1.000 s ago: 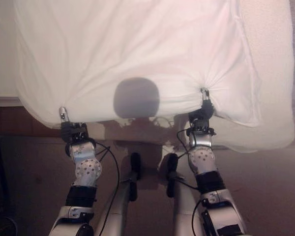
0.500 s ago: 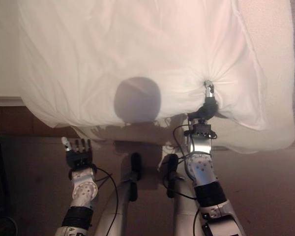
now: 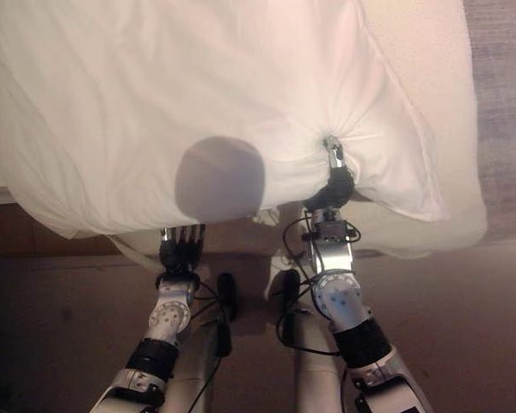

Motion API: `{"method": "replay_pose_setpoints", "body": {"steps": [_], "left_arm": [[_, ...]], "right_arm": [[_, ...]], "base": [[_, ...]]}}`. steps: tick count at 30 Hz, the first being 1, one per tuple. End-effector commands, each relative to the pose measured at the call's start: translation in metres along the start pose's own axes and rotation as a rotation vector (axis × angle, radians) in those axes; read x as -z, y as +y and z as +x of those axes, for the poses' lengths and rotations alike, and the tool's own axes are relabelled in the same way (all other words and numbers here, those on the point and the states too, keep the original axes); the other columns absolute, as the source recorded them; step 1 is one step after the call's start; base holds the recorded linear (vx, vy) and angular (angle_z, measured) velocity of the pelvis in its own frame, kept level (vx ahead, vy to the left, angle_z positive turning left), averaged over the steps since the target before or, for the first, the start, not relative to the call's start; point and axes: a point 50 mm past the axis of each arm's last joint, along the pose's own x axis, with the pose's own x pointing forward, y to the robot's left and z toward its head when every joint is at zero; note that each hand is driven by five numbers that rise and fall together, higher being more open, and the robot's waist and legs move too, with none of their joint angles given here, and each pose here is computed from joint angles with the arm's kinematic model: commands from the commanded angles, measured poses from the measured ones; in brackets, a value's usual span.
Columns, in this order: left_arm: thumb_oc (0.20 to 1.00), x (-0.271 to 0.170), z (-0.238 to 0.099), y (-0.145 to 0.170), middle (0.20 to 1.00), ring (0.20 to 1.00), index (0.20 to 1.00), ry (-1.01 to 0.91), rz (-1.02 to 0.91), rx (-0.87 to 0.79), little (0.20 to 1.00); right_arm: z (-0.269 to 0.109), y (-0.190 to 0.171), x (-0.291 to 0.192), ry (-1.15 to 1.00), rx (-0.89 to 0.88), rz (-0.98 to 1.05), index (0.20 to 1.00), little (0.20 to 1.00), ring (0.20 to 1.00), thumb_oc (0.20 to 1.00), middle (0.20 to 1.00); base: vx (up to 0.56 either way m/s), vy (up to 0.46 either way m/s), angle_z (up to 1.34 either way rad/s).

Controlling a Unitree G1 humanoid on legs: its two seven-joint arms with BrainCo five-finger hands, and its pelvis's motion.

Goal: Make the bed

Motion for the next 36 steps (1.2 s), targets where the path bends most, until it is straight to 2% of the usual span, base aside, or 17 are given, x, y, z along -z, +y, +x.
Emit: {"method": "replay_pose_setpoints", "body": {"steps": [1, 5, 12, 16, 19, 29, 33, 36], "left_arm": [[1.0, -0.002, -0.001, 0.0, 1.0, 1.0, 1.0, -0.005, 0.013, 0.049, 1.0], [1.0, -0.004, 0.0, -0.014, 1.0, 1.0, 1.0, -0.014, -0.005, 0.137, 1.0], [1.0, -0.008, -0.008, -0.019, 1.0, 1.0, 1.0, -0.02, -0.026, 0.226, 1.0], [1.0, -0.008, -0.015, -0.009, 1.0, 1.0, 1.0, 0.007, -0.013, 0.233, 1.0], [1.0, -0.007, -0.027, 0.011, 1.0, 1.0, 1.0, 0.06, 0.018, 0.22, 1.0], [1.0, -0.005, -0.058, 0.07, 1.0, 1.0, 1.0, 0.167, 0.103, 0.03, 1.0], [1.0, -0.004, -0.061, 0.072, 1.0, 1.0, 1.0, 0.185, 0.109, 0.036, 1.0], [1.0, -0.004, -0.059, 0.062, 1.0, 1.0, 1.0, 0.182, 0.11, 0.103, 1.0]], "right_arm": [[-0.007, 0.045, -0.007, -0.057, -0.285, 0.054, 0.2, 0.2, 0.2, 0.2, 0.2], [-0.008, 0.045, -0.007, -0.062, -0.277, 0.054, 0.2, 0.2, 0.2, 0.2, 0.2], [-0.01, 0.044, -0.011, -0.089, -0.274, 0.054, 0.2, 0.2, 0.2, 0.2, 0.2], [-0.01, 0.045, -0.014, -0.106, -0.283, 0.047, 0.2, 0.2, 0.2, 0.2, 0.2], [-0.01, 0.049, -0.019, -0.12, -0.306, 0.027, 0.2, 0.2, 0.2, 0.2, 0.2], [-0.004, 0.054, -0.024, -0.125, -0.34, 0.012, 0.2, 0.2, 0.2, 0.2, 0.2], [-0.004, 0.054, -0.023, -0.124, -0.34, 0.024, 0.2, 0.2, 0.2, 0.2, 0.2], [-0.004, 0.053, -0.022, -0.121, -0.339, 0.019, 0.2, 0.2, 0.2, 0.2, 0.2]], "base": [[0.0, 0.0, 0.0], [0.0, 0.0, 0.0], [0.0, 0.0, 0.0], [0.0, 0.0, 0.0], [0.0, 0.0, 0.0], [0.0, 0.0, 0.0], [0.0, -0.003, 0.02], [0.0, 0.0, 0.01]]}}
